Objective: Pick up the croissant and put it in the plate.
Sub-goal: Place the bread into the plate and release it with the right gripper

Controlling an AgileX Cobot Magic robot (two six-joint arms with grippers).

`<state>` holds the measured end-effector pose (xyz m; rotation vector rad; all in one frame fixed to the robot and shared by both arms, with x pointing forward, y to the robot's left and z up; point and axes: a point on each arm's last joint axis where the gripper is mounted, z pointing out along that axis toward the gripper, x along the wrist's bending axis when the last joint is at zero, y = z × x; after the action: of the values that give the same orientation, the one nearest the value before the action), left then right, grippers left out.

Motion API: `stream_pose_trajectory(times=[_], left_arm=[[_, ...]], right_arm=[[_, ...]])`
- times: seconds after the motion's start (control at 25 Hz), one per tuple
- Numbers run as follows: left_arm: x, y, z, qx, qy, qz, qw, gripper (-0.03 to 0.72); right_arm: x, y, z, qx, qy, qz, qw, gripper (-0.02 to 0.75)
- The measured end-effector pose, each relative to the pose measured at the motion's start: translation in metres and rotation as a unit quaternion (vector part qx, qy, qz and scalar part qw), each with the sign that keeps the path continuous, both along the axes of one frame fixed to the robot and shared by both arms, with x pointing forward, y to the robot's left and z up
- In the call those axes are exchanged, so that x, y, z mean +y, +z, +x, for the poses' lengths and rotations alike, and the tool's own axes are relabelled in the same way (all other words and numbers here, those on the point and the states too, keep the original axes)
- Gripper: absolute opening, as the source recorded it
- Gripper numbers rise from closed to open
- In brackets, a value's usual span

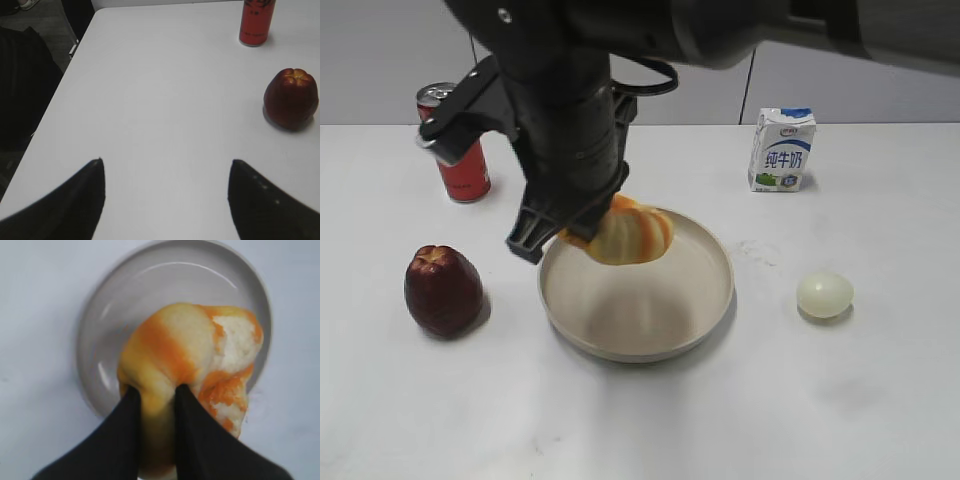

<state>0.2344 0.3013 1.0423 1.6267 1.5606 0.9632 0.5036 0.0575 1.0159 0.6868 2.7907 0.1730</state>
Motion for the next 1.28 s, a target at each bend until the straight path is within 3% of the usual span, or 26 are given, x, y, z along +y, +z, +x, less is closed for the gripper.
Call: stream_pose_trajectory(times=[0.36, 0.6, 0.68, 0.88, 1.12, 1.28], left_arm=[[0.000, 0.000, 0.000, 0.000, 0.000, 0.000, 1.000, 0.584], [0.000, 0.000, 0.000, 0.000, 0.000, 0.000, 1.000, 0.584], [0.000, 0.000, 0.000, 0.000, 0.000, 0.000, 1.000, 0.584], [0.000, 0.000, 0.000, 0.000, 0.000, 0.000, 1.000, 0.584], [0.000, 0.000, 0.000, 0.000, 0.000, 0.000, 1.000, 0.584], [0.000, 0.000, 0.000, 0.000, 0.000, 0.000, 1.000, 0.584]], right_arm=[[-0.031, -0.056, 0.058, 0.020, -0.063, -0.042, 0.997, 0.118], [-0.021, -0.080, 0.061, 0.041, -0.068, -0.010, 0.997, 0.120], [-0.019, -0.081, 0.060, 0.053, -0.073, 0.000, 0.996, 0.177], [-0.019, -0.082, 0.059, 0.059, -0.075, 0.000, 0.995, 0.580], [-0.022, -0.073, 0.058, 0.071, -0.080, -0.025, 0.994, 0.624], [-0.016, -0.047, 0.070, 0.033, -0.079, 0.002, 0.996, 0.624]])
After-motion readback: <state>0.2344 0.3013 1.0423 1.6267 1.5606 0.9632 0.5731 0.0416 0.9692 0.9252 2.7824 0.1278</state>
